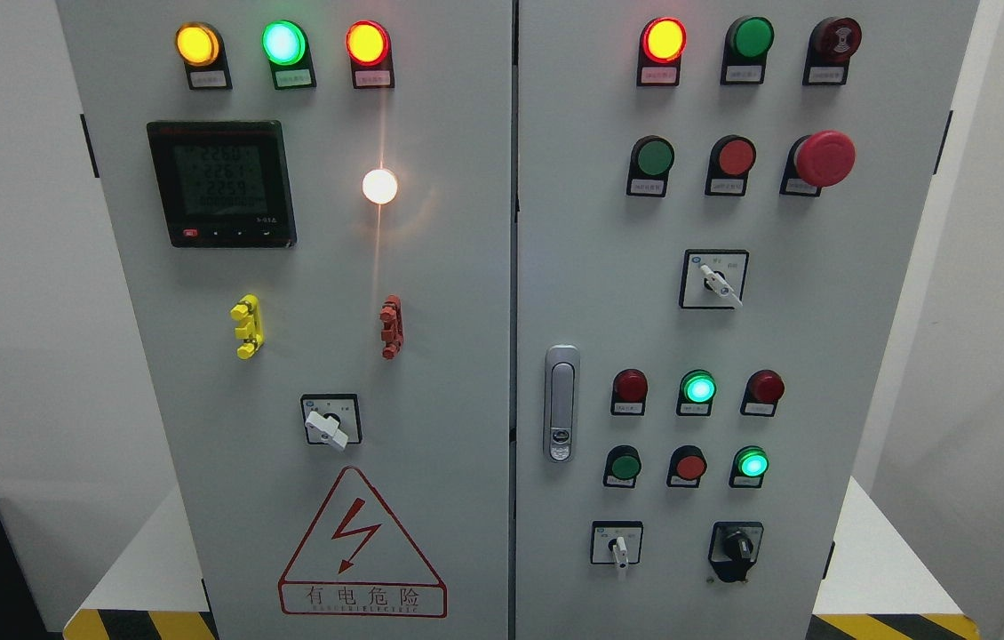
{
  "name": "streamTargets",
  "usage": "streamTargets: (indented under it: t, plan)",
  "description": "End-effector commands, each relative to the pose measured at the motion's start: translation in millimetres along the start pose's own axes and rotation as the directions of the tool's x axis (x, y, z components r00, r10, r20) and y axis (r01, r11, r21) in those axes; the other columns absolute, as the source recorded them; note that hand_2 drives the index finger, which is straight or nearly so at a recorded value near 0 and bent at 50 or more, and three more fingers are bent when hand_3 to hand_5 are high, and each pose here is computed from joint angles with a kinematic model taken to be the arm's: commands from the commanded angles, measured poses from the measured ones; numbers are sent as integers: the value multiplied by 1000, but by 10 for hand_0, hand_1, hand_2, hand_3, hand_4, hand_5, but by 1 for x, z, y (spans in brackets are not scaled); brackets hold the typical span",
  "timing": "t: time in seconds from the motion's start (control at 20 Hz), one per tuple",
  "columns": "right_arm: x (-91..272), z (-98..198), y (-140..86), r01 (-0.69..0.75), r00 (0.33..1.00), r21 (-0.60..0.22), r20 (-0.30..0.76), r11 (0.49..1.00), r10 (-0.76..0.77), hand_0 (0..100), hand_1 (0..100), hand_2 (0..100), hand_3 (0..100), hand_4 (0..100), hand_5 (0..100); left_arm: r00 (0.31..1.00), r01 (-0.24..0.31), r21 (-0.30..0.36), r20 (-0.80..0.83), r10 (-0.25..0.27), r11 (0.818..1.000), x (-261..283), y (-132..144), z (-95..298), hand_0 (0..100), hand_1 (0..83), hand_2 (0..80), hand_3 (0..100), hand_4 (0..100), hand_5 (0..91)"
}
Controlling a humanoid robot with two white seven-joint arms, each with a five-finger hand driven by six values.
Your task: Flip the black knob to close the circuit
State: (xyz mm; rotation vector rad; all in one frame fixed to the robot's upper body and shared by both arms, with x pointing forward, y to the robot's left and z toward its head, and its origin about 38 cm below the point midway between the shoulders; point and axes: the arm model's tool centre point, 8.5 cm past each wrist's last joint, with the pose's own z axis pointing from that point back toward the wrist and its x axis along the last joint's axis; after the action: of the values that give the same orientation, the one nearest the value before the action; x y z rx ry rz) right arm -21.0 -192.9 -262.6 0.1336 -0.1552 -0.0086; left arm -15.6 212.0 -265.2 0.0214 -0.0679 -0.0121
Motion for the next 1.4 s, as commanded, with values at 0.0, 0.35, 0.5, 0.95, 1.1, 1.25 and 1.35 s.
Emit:
streamTargets:
  t: [0.0, 0.35, 0.5, 0.95, 1.1, 1.25, 1.35]
  plan:
    - [-8, 1, 6, -17, 999, 12, -34, 1000, 17, 0, 0, 0, 0, 0, 0, 1000, 0, 1, 0, 0, 1000, 0, 0, 0, 120, 556, 0, 0, 0, 0]
    - [2, -1, 10, -18, 1000, 62, -3, 998, 19, 0, 0, 0, 0, 0, 0, 1000, 0, 1, 0, 0, 1000, 0, 0, 0, 120, 556, 0, 0, 0, 0]
    - [23, -4, 16, -28, 998, 108, 61, 994, 22, 0, 0, 0, 0, 0, 0, 1000, 0, 1, 0, 0, 1000, 0, 0, 0, 120, 556, 0, 0, 0, 0]
    - [133, 1, 12, -217, 945, -18, 246, 976, 215, 0, 38, 0, 0, 0, 0, 1000, 0, 1, 0, 0, 1000, 0, 0, 0, 120, 556, 0, 0, 0, 0]
    - [175, 15, 1, -314, 877, -139, 338, 939, 343, 0, 33, 0, 47, 0, 0, 1000, 0, 1, 0, 0, 1000, 0, 0, 0, 120, 556, 0, 0, 0, 0]
    - [213, 38, -15, -422, 768, -297, 385, 857, 511, 0, 0, 99, 288, 267, 0, 1000, 0, 1, 0, 0, 1000, 0, 0, 0, 120, 556, 0, 0, 0, 0]
    - [237, 57, -27, -453, 696, -403, 398, 795, 598, 0, 0, 176, 394, 353, 99, 1000, 0, 1, 0, 0, 1000, 0, 0, 0, 120, 556, 0, 0, 0, 0]
